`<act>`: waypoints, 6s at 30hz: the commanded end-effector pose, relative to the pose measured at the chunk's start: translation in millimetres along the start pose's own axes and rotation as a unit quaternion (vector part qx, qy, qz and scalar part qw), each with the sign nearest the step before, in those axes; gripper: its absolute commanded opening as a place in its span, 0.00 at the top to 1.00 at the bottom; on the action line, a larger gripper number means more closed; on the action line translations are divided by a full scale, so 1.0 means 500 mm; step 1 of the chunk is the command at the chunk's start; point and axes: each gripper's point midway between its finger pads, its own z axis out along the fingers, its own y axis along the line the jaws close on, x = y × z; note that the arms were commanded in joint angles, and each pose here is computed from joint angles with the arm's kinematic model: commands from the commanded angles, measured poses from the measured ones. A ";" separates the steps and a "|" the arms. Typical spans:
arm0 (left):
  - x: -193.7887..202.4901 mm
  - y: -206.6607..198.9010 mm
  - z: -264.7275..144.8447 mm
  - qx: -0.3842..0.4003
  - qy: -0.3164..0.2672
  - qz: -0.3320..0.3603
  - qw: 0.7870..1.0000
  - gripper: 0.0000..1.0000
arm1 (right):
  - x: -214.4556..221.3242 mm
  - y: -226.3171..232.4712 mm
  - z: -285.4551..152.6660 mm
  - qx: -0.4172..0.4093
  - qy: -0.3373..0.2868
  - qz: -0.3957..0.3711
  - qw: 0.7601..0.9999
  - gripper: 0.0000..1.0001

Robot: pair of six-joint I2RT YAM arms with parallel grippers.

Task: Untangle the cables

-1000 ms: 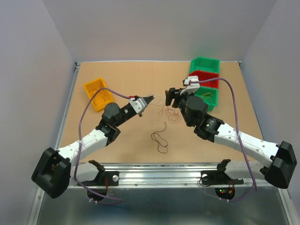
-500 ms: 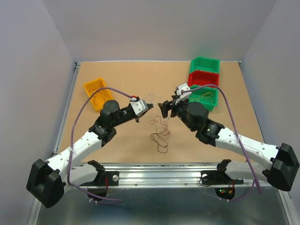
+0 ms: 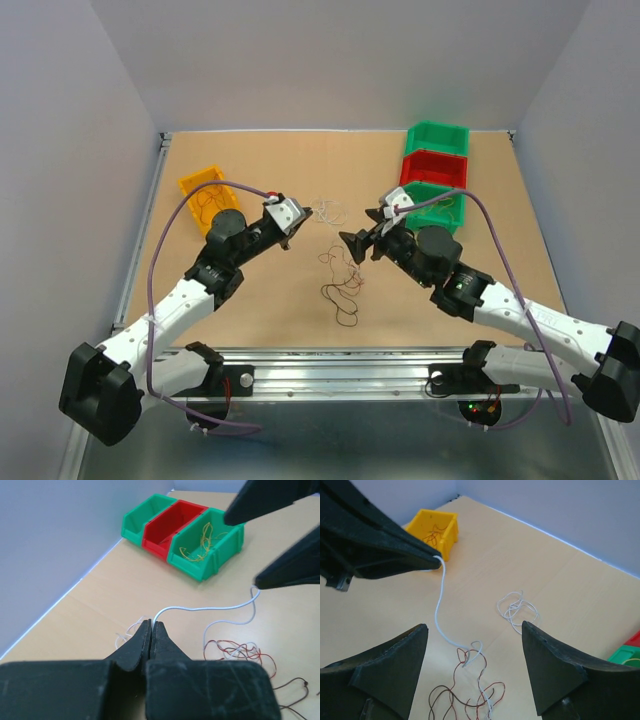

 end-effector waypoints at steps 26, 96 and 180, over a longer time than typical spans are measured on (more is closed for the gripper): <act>-0.026 0.092 -0.003 -0.039 -0.040 -0.018 0.998 0.73 | -0.150 0.059 0.041 -0.070 -0.070 0.023 0.995 1.00; 0.121 0.092 0.053 0.123 -0.035 -0.101 0.987 0.45 | -0.359 0.068 0.177 -0.043 -0.155 0.120 0.980 1.00; 0.190 0.181 0.065 0.013 0.081 -0.183 0.980 1.00 | 0.140 -0.918 0.170 0.471 -0.114 0.296 0.823 0.99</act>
